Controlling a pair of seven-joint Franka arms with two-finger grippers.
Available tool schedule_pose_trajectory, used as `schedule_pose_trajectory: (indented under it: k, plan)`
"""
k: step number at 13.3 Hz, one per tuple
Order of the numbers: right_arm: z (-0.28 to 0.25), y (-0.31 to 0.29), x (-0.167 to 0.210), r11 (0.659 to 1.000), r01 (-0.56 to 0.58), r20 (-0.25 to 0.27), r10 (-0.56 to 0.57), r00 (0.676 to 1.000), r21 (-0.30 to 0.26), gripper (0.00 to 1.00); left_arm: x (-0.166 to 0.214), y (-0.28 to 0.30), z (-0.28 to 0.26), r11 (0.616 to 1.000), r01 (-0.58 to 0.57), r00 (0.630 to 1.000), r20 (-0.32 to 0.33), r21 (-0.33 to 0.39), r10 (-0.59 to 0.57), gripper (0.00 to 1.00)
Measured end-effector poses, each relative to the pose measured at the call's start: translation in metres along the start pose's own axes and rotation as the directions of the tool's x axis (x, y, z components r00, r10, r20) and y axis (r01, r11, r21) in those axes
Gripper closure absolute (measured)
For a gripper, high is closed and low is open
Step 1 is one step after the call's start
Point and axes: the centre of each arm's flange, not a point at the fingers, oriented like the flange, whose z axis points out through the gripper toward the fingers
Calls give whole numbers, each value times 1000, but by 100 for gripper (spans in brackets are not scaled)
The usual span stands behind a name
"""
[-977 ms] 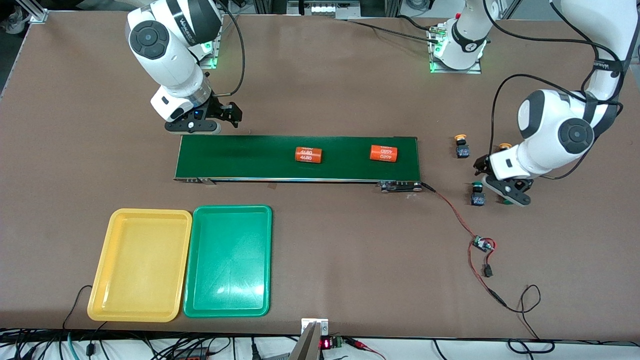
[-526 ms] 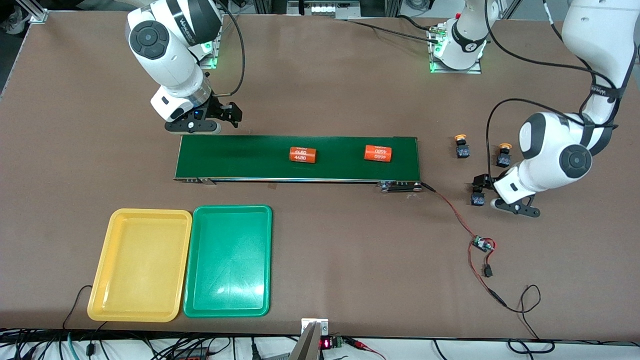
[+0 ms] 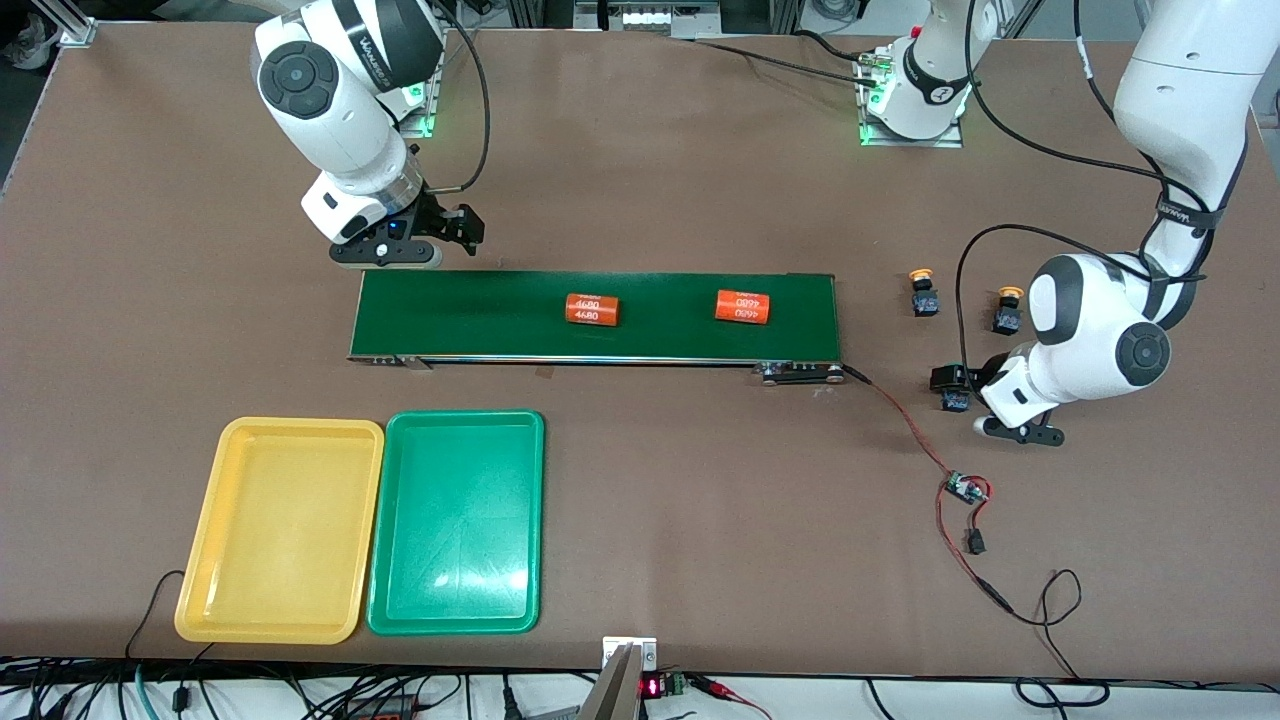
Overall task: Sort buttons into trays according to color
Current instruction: 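Grasp a green-cap push button with the left gripper, then set the green-cap button upright on the belt with the left gripper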
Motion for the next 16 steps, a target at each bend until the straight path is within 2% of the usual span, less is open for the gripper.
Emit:
schedule_pose_trajectory:
  k: [2, 4, 7, 9, 13, 16]
  plan:
    - [0, 0, 0, 1000, 0, 0, 0, 1000, 0, 0, 0, 0, 6, 1000, 1, 1000, 9, -4, -1, 0]
    - [0, 0, 0, 1000, 0, 0, 0, 1000, 0, 0, -1, -1, 12, 1000, 1, 1000, 18, -7, -1, 5]
    - [0, 0, 0, 1000, -1, 0, 1, 1000, 0, 0, 0, 1, 15, 1000, -3, 1000, 22, -9, 4, 40]
    - [0, 0, 0, 1000, -1, 0, 1, 1000, 0, 0, 1, 3, 13, 1000, -9, 1000, 19, -8, 9, 59]
    - [0, 0, 0, 1000, -1, 0, 1, 1000, 0, 0, 4, 6, -1, 1000, -17, 1000, 23, -5, 17, 59]
    - [0, 0, 0, 1000, -1, 0, 1, 1000, 0, 0, 0, 36, -48, 998, -58, 997, 52, 10, 57, 59]
